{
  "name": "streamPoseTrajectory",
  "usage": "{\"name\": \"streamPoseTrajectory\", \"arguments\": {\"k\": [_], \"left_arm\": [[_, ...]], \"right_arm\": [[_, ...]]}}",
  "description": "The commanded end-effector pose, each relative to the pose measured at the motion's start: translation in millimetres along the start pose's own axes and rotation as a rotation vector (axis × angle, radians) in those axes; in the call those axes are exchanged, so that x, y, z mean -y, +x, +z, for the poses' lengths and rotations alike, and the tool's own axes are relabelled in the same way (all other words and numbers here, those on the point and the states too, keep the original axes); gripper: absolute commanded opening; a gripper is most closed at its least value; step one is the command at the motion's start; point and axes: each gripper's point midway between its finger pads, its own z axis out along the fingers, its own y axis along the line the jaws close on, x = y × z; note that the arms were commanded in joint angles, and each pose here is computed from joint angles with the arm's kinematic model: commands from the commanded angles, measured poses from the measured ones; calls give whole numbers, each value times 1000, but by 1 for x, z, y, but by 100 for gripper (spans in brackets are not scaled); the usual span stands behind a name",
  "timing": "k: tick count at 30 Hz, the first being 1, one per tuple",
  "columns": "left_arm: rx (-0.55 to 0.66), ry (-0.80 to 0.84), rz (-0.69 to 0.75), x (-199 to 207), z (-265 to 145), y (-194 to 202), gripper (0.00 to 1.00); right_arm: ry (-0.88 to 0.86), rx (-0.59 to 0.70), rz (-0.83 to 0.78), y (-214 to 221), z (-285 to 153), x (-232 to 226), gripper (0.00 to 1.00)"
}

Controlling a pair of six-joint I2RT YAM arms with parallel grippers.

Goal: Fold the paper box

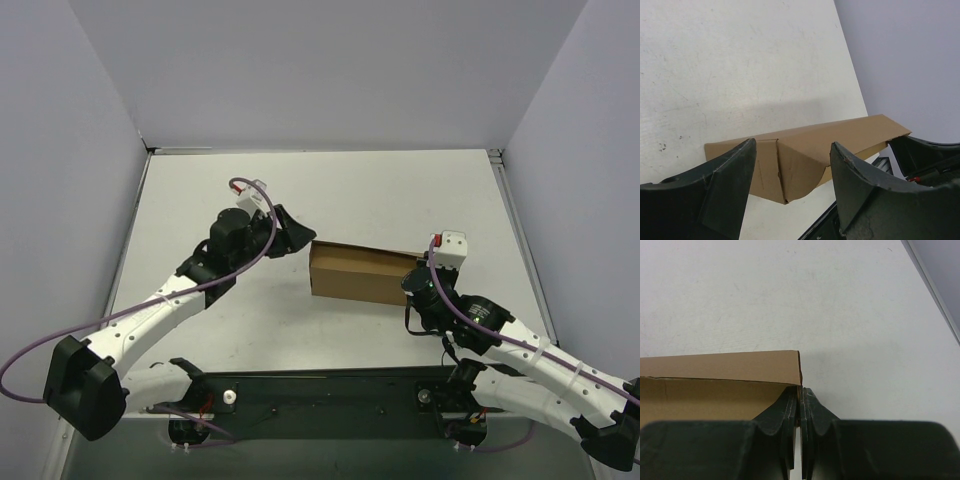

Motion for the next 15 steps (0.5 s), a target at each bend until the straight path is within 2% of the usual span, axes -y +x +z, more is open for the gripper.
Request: {"name": "streamPoseTrajectory", "arguments": {"k": [1,14,15], "left_arm": [[49,81,7,28,0,-12,70],[-1,28,2,5,-6,17,69],[3,26,5,5,-5,16,66]], "right_arm": [[-3,-107,-118,35,-1,7,0],[-3,-112,-120,38,-1,6,0],[-4,-111,-118,38,-1,6,0]]}}
